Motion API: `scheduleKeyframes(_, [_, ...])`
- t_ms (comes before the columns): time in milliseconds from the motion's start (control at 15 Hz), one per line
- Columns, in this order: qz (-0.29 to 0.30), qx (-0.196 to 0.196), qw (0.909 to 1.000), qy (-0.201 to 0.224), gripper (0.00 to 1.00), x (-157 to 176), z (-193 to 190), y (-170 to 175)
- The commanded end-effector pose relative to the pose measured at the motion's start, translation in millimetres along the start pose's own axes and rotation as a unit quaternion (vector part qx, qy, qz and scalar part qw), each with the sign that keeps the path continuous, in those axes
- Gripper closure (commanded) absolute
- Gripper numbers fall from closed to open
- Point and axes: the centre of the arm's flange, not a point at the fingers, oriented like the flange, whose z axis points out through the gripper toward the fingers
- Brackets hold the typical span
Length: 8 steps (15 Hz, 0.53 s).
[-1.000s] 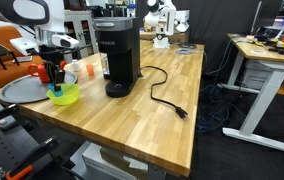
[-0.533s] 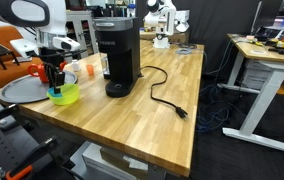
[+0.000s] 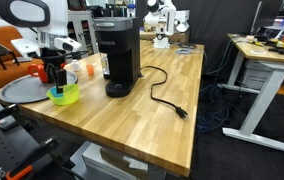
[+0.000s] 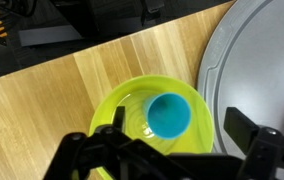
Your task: Put the blue cup in the yellow bowl then put the yellow bowl on the gray plate
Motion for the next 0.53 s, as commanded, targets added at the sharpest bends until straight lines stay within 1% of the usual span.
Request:
scheduleKeyframes(0, [-0.007, -0.005, 1.0000, 0.003, 0.00, -5.1, -5.1, -0.9])
scheduleKeyframes(467, [-0.032, -0.015, 0.9992, 0.016, 0.00, -15.1, -21.7, -7.4])
